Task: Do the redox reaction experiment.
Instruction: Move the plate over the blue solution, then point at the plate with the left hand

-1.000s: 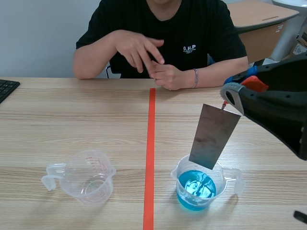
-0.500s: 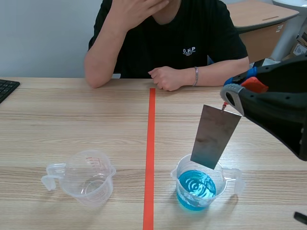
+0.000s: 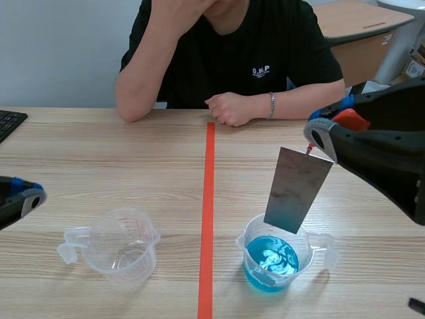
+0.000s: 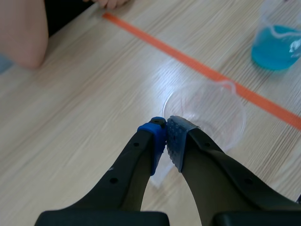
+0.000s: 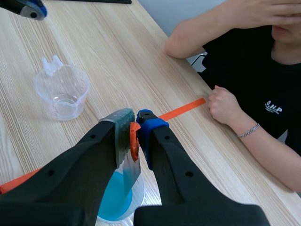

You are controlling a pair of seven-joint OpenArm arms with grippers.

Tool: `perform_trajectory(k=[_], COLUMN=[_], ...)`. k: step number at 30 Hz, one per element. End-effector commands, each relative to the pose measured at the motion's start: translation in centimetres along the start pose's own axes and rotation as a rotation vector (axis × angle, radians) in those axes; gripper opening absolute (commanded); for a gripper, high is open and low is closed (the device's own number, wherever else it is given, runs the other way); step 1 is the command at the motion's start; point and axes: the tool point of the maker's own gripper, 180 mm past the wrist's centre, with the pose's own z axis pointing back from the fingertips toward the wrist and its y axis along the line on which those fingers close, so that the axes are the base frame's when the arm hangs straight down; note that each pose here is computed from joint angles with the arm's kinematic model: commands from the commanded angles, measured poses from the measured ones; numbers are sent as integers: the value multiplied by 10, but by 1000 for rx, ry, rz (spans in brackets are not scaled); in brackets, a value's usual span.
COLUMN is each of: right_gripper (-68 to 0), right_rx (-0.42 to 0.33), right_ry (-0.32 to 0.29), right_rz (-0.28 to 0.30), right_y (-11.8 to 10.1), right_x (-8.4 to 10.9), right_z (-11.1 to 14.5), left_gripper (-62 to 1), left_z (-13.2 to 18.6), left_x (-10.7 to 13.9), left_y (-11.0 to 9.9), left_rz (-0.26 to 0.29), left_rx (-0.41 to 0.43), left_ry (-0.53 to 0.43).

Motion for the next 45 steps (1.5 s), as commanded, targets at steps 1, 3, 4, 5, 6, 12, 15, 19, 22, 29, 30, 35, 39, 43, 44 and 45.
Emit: perform_trajectory(k=[1,3,4,5,6,12,15,19,22,29,30,35,39,43,44,45], right_gripper=[-660,-660,-660,-660,-660,-660,-660,-660,-660,-660,-660,-660,-660,-660,-660,-660], right_rx=[3,2,4,6,15,39,39,39,39,39,39,39,39,39,39,39], right_ry=[-12,-9,-8,-7,-7,-6,-6,-6,-6,-6,-7,-6,-6,-6,-6,-7], right_rz=[15,21,21,24,24,25,25,25,25,25,25,25,25,25,25,25], right_y=[-1,-1,-1,0,1,6,6,6,6,6,6,6,6,6,6,6], right_x=[4,3,3,3,3,3,3,3,3,3,3,3,3,3,3,3], right_z=[0,0,0,0,0,0,0,0,0,0,0,0,0,0,0,0], left_gripper=[-563,-563,-563,-563,-563,-563,-563,-563,-563,-563,-563,-563,-563,-563,-563,-563], left_z=[-7,-14,-18,-23,-27,-50,-62,-77,-87,-111,-114,-129,-138,-146,-148,-149], left_x=[17,29,35,39,43,62,66,72,73,60,58,53,55,58,60,61], left_y=[-3,-11,-15,-19,-23,-46,-57,-72,-80,-87,-88,-97,-110,-124,-126,-129], left_rz=[2,-1,0,0,-1,-17,-36,-63,-64,-57,-54,-52,-46,-48,-51,-51], left_rx=[-17,-62,-83,-101,-118,-193,-212,-222,-229,-231,-231,-256,-293,-328,-335,-342], left_ry=[-70,-125,-150,-166,-182,-254,-262,-274,-283,-255,-253,-247,-254,-246,-249,-252])
